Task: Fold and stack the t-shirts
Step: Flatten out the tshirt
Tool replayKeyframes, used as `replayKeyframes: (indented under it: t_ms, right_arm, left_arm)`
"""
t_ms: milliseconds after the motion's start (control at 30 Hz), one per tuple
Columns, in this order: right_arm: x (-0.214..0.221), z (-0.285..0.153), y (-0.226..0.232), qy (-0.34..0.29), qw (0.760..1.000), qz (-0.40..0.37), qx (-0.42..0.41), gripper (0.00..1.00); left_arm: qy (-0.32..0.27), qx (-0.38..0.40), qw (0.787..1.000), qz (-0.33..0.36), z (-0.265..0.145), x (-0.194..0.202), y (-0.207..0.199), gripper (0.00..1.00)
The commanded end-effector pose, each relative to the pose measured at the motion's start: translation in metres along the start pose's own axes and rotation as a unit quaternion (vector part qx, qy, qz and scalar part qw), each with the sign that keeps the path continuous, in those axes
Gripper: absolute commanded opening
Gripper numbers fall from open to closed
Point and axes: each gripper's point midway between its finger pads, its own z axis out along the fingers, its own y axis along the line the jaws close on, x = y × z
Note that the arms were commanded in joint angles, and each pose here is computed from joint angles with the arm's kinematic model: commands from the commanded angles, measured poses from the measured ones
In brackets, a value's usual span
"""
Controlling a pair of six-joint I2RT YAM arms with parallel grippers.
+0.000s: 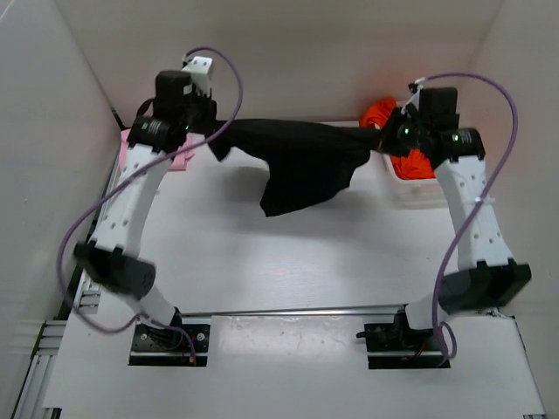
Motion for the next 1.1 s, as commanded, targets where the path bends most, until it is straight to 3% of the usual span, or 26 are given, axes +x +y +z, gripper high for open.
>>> replayKeyframes:
  t_ms: [0,67,100,133,200,233,267,300,333,433,533,700,800,1000,1067]
  right_arm:
    - [0.089,0.010,-0.011,0.115,0.993,0.035,-0.018,0.00]
    - [0.122,0.009,-0.011,0.130,0.990,0.040,-0.024,0.00]
    - [0.166,0.017,-0.033,0.175,0.983,0.056,0.003,0.00]
    - [0.184,0.016,-0.031,0.179,0.982,0.054,-0.005,0.00]
    - [0.249,0.020,-0.059,0.234,0.967,0.092,0.036,0.00]
    - [0.268,0.018,-0.062,0.244,0.965,0.093,0.040,0.03]
    - [0.283,0.020,-0.067,0.250,0.961,0.109,0.051,0.14]
    - [0.318,0.016,-0.081,0.284,0.950,0.113,0.068,0.25]
    - [0.330,0.016,-0.089,0.290,0.947,0.113,0.083,0.41]
    - [0.355,0.010,-0.109,0.304,0.938,0.114,0.119,0.54]
    - [0.356,0.006,-0.117,0.295,0.938,0.112,0.141,0.58]
    - [0.347,-0.006,-0.128,0.276,0.939,0.098,0.178,0.58]
    - [0.336,-0.015,-0.131,0.249,0.943,0.097,0.198,0.60]
    - [0.316,-0.029,-0.136,0.224,0.942,0.082,0.235,0.60]
    - [0.315,-0.035,-0.141,0.222,0.939,0.077,0.251,0.61]
  left_arm:
    - [0.070,0.028,0.997,0.011,-0.031,0.070,-0.016,0.13]
    - [0.106,0.028,0.994,0.013,-0.038,0.108,-0.015,0.13]
    - [0.142,0.028,0.989,0.015,-0.045,0.147,-0.014,0.13]
    - [0.162,0.027,0.986,0.016,-0.048,0.168,-0.014,0.15]
    - [0.189,0.024,0.982,0.014,-0.062,0.205,-0.009,0.21]
    - [0.240,0.032,0.970,0.015,-0.067,0.253,-0.011,0.30]
    - [0.259,0.037,0.965,0.014,-0.072,0.274,-0.012,0.50]
    - [0.274,0.033,0.961,0.011,-0.081,0.291,-0.009,0.60]
    - [0.313,0.032,0.949,0.006,-0.090,0.325,-0.007,0.62]
    - [0.368,0.027,0.929,-0.015,-0.118,0.363,0.000,0.68]
    - [0.392,0.011,0.919,-0.035,-0.135,0.372,0.010,0.71]
    - [0.355,-0.027,0.932,-0.068,-0.132,0.345,0.032,0.73]
    - [0.344,-0.018,0.935,-0.087,-0.126,0.337,0.033,0.81]
    - [0.379,-0.016,0.921,-0.090,-0.100,0.350,0.036,0.79]
    - [0.366,-0.008,0.926,-0.093,-0.093,0.340,0.034,0.78]
